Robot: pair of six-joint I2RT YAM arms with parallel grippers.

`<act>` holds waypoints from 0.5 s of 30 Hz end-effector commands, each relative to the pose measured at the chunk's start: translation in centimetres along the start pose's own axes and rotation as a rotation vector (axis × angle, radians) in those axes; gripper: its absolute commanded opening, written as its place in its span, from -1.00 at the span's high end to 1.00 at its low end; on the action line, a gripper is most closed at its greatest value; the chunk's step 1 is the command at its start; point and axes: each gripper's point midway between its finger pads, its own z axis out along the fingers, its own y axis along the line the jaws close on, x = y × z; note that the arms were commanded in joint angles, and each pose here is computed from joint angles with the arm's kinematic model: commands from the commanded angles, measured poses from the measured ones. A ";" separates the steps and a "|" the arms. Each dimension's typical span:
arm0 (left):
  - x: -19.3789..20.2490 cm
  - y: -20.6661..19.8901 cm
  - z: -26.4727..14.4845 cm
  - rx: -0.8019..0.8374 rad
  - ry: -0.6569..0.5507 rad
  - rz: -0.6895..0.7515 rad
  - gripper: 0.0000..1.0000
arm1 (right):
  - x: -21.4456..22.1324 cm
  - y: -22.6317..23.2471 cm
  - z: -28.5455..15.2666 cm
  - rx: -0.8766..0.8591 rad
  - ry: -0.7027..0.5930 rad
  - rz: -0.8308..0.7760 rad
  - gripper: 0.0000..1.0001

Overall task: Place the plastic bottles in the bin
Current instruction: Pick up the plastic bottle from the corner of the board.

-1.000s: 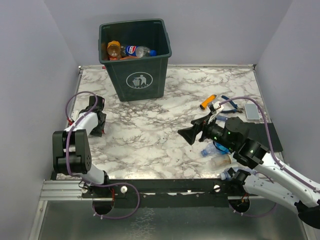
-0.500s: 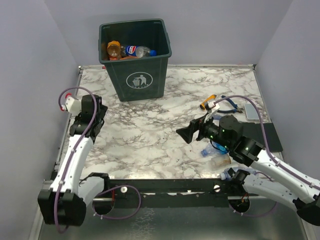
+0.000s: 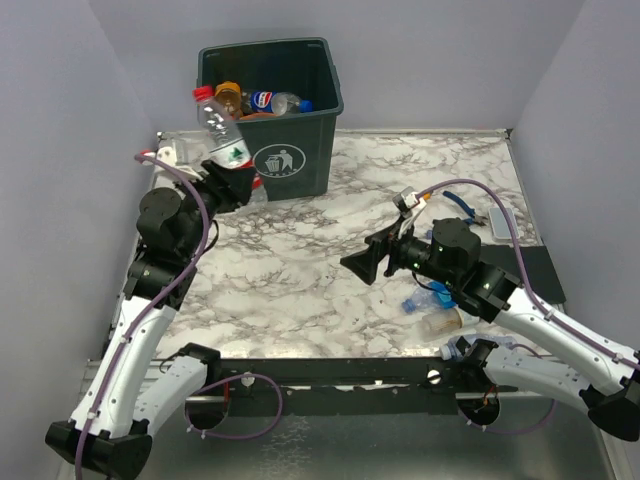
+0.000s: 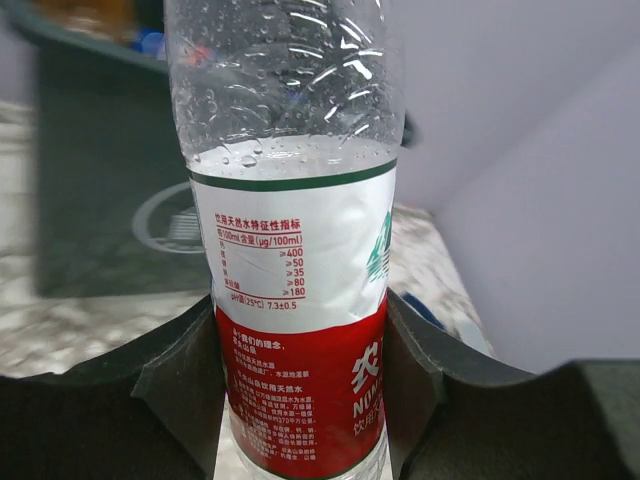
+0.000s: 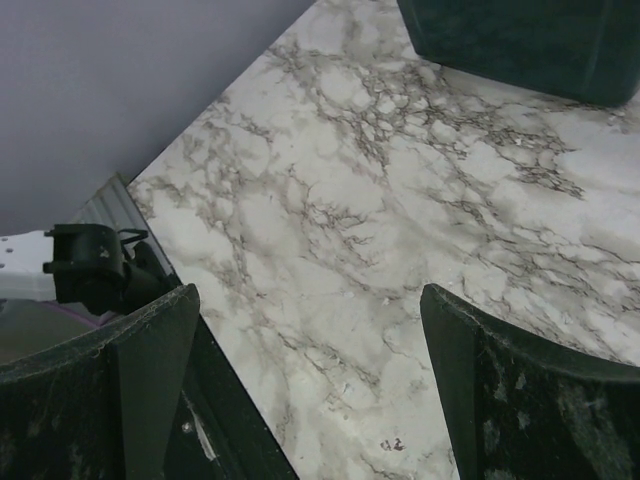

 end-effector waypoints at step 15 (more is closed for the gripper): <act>11.9 -19.8 -6.6 1.149 0.291 0.329 0.27 | -8.5 5.8 -4.7 -0.242 -0.353 0.016 -1.00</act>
